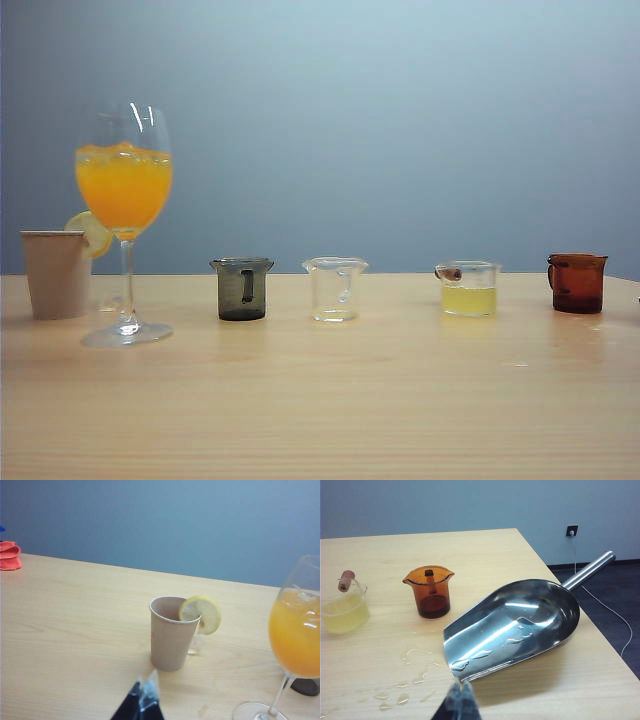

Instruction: Pick up the third measuring cup from the left, pour the pineapple juice inside into the goblet, and finally put the measuring cup back in its original place.

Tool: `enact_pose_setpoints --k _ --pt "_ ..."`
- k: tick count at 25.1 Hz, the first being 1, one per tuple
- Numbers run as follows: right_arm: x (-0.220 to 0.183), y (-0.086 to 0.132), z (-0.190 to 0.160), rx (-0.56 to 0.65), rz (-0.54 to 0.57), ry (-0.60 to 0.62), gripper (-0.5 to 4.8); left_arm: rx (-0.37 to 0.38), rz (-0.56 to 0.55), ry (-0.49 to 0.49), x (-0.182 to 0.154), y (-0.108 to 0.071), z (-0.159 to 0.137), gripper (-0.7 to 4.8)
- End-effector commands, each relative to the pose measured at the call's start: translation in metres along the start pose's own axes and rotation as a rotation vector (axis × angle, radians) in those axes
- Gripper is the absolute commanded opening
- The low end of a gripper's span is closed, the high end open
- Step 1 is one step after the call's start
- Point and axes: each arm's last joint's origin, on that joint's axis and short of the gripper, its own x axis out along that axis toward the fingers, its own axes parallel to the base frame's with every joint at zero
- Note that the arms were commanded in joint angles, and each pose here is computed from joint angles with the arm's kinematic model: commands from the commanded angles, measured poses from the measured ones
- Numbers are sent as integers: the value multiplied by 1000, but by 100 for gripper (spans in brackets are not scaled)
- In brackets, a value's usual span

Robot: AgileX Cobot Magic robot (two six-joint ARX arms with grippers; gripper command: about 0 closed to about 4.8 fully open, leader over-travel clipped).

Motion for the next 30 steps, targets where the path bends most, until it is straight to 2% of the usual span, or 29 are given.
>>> enact_pose_setpoints --k 1,11,12,15,18,22,26,28,30 --pt "0 0 -2 -4 -6 12 -8 -2 -10 -16 0 -1 2 -5" --pt "0 0 2 -2 -3 -10 -8 -2 -37 -21 -1 -2 5 -5" --pt "-1 0 7 -1 -3 -28 -9 -3 -54 -34 -1 -2 10 -5" --pt "-5 0 17 1 -10 -46 -9 -70 -60 -81 -5 -4 28 -5" --pt "-9 0 28 6 -3 -59 -9 -70 -66 -83 -9 -6 43 -5" --pt "-15 1 56 8 11 -103 -9 -26 -183 -43 -15 -13 71 -5" --pt "-15 4 75 4 56 -95 -9 -18 -261 -24 -14 -17 88 -5" --pt "-13 6 83 3 77 -83 -9 -13 -300 21 -10 -20 94 -5" --pt "-7 10 94 -1 110 -58 -9 27 -376 82 -5 -26 101 -5"
